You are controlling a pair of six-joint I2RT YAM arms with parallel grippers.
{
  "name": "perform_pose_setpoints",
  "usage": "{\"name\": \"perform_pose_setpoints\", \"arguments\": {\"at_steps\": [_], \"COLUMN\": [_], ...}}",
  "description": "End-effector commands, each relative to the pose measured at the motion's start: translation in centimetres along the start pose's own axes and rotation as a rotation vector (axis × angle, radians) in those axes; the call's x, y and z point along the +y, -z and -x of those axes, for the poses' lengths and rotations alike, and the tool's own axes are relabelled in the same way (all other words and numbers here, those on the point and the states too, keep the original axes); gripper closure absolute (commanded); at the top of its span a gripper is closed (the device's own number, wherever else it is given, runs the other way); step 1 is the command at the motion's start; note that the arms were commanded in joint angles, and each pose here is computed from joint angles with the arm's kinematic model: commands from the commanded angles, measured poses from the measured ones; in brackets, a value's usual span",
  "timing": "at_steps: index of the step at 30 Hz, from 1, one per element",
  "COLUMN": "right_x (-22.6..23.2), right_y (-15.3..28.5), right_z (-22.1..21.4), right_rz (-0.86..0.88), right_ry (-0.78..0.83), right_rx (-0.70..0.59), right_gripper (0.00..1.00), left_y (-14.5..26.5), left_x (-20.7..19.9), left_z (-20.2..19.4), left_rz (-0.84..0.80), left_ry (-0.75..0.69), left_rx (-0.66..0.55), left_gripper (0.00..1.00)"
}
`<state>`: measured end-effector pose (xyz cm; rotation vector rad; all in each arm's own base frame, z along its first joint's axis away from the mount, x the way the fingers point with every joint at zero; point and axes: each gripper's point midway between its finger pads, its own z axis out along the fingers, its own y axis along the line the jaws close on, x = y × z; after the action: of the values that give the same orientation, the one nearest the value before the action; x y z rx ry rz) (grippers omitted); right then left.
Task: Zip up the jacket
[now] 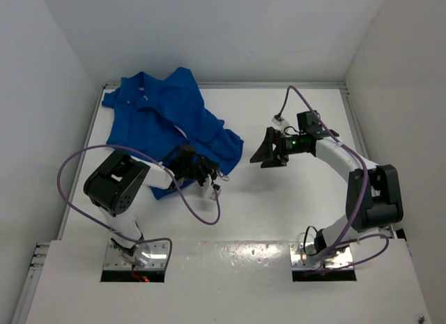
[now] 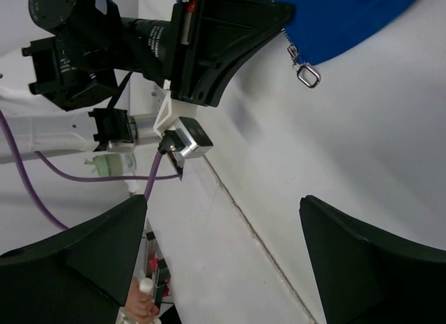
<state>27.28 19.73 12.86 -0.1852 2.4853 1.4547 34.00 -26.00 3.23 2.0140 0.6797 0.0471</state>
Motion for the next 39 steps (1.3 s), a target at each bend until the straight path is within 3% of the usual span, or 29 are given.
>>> {"name": "perform_pose_setpoints", "arguments": {"at_steps": [1, 4, 7, 12, 20, 21, 23, 32, 39], "right_x": [1.3, 1.6, 2.0, 3.8, 7.0, 7.6, 8.4, 7.7, 6.3], "right_y": [0.4, 0.3, 0.4, 0.4, -0.7, -0.6, -1.4, -4.0, -5.9], "right_z": [1.1, 1.3, 1.8, 2.4, 3.4, 1.3, 2.1, 0.1, 0.9], "right_rz": [0.038, 0.062, 0.093, 0.205, 0.427, 0.451, 0.476, 0.47, 0.457], "right_ry": [0.051, 0.063, 0.099, 0.267, 0.429, 0.448, 0.572, 0.641, 0.529], "right_rx": [-0.003, 0.003, 0.005, 0.036, 0.154, 0.212, 0.23, 0.327, 0.322], "right_gripper": [0.1, 0.1, 0.1, 0.1, 0.11, 0.11, 0.12, 0.24, 0.29], "left_y": [-0.2, 0.3, 1.7, 5.2, 8.9, 9.1, 9.5, 10.3, 10.3], "left_x": [2.6, 2.2, 3.3, 5.7, 7.7, 7.6, 8.0, 7.7, 7.5], "left_z": [0.4, 0.3, 0.8, 2.8, 5.7, 6.1, 6.9, 7.1, 7.5], "left_rz": [0.078, 0.112, 0.211, 0.41, 0.547, 0.553, 0.57, 0.583, 0.581], "left_ry": [-0.073, -0.083, -0.134, -0.091, -0.058, -0.052, -0.048, -0.021, -0.023], "left_rx": [-0.014, 0.013, 0.034, 0.022, 0.019, 0.019, 0.013, 0.043, 0.035], "left_gripper": [0.85, 1.0, 1.0, 1.0, 1.0, 1.0, 1.0, 1.0, 1.0]}}
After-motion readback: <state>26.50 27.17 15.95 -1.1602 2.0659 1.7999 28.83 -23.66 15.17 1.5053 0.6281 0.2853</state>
